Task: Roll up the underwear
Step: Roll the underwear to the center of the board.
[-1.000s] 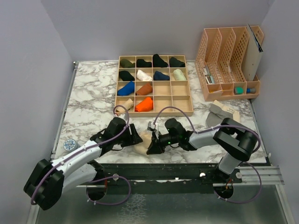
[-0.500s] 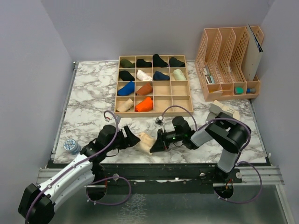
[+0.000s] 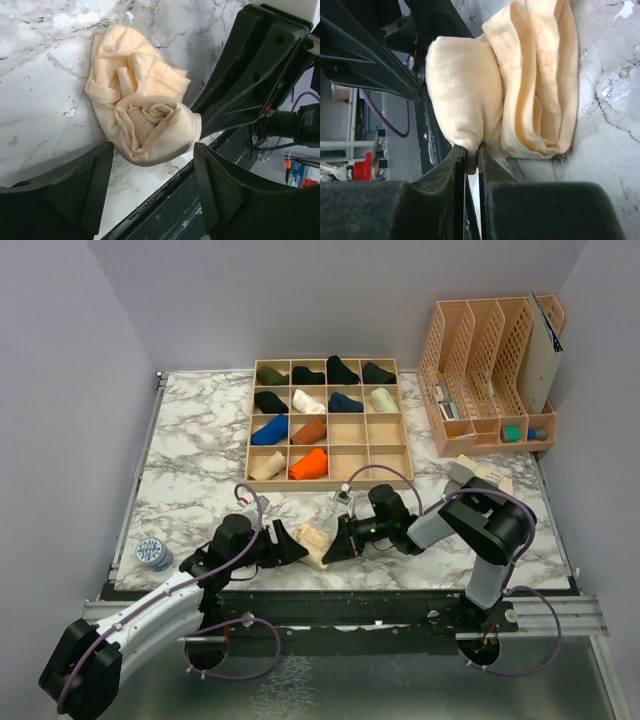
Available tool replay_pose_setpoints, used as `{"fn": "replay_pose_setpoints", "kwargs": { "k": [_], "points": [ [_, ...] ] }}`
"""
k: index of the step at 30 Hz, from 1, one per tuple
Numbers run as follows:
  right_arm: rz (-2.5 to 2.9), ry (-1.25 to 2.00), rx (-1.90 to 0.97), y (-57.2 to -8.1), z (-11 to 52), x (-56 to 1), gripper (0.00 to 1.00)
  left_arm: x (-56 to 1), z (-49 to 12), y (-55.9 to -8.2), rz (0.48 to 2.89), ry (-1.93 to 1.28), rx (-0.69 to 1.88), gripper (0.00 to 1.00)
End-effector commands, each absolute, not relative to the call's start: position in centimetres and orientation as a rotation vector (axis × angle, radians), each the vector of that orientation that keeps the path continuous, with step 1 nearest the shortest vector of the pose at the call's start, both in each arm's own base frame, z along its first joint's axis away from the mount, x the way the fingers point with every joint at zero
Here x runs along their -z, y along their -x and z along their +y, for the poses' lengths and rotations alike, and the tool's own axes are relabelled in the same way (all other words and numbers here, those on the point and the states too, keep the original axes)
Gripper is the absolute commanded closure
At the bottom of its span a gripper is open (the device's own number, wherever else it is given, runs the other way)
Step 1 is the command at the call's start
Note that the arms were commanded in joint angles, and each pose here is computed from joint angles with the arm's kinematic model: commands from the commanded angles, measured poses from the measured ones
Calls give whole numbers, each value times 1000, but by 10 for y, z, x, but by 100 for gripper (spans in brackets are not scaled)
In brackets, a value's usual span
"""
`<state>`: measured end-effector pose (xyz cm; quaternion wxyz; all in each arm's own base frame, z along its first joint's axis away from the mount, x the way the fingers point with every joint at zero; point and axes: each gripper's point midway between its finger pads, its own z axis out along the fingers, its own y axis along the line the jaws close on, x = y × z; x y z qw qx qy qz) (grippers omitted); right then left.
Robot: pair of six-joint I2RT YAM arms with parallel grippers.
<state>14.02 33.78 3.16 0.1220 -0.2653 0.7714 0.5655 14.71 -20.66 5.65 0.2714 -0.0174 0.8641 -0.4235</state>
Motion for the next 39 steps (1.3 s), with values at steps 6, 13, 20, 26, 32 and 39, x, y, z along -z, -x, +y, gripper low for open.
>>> {"fn": "replay_pose_setpoints", "kwargs": {
  "k": [6,13,20,26,32,39],
  "points": [
    [2467,667,-1495,-140,314,6,86,-41,-207,-157,2326,146,1132,33],
    [2475,676,-1451,-149,318,5,85,-28,-204,-169,2390,232,1038,38],
    [2468,671,-1435,-155,320,2,81,-8,-187,-168,2433,370,918,45],
    [2258,802,-1522,-149,324,-32,50,5,-173,-167,2466,412,811,52],
    [2158,883,-1484,-151,322,-53,33,8,-174,-168,2500,394,781,52],
    [1807,1010,-1340,-151,311,-93,31,6,-179,-168,2529,374,786,52]
  ]
}}
